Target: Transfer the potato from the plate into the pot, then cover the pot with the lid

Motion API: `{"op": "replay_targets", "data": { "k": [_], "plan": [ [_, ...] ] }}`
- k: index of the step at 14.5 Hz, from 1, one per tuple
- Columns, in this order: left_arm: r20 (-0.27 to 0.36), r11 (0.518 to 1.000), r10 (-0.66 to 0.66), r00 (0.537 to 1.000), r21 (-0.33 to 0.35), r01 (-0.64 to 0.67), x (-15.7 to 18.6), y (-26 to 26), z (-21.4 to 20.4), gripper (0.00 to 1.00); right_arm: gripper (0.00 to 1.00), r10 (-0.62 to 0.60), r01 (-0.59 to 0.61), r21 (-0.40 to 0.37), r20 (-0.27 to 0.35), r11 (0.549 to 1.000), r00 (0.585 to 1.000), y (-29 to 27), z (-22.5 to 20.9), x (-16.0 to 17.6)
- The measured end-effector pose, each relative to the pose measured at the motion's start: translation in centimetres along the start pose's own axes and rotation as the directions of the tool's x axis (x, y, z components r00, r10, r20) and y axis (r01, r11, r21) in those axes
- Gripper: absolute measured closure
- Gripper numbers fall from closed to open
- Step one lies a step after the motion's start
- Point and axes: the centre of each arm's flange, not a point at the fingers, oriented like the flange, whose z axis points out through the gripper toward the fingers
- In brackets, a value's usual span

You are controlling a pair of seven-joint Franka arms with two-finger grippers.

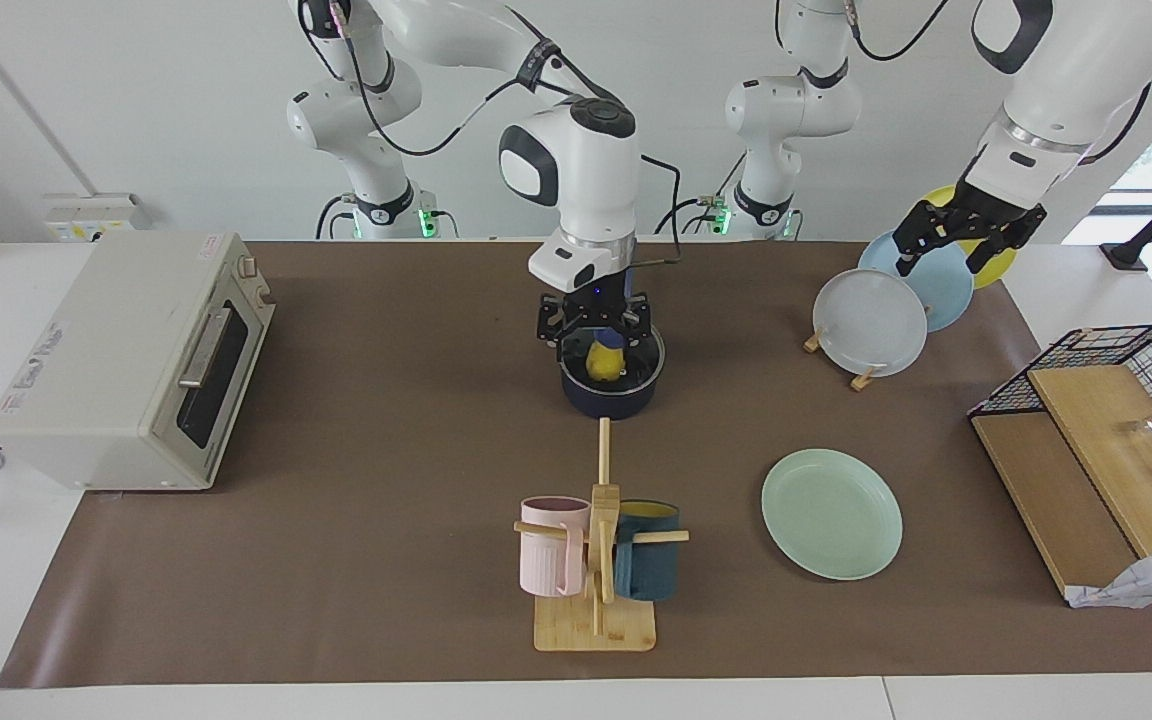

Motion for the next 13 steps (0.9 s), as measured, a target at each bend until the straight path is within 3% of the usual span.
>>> {"op": "replay_targets", "data": {
  "k": [6,9,13],
  "plan": [
    [0.0,1.0,0.0,1.0,0.0,0.0,0.0,0.0,0.0,0.0,0.0,-0.001,-0.001,0.011,0.16,1.0,0.987,19.2,-7.0,5.9],
    [0.0,1.0,0.0,1.0,0.0,0.0,0.0,0.0,0.0,0.0,0.0,-0.002,-0.002,0.018,0.199,1.0,0.98,25.9,-11.2,5.3],
    [0.0,1.0,0.0,1.0,0.0,0.0,0.0,0.0,0.0,0.0,0.0,0.005,-0.003,-0.008,0.252,1.0,0.968,29.7,-15.0,3.9]
  ]
}}
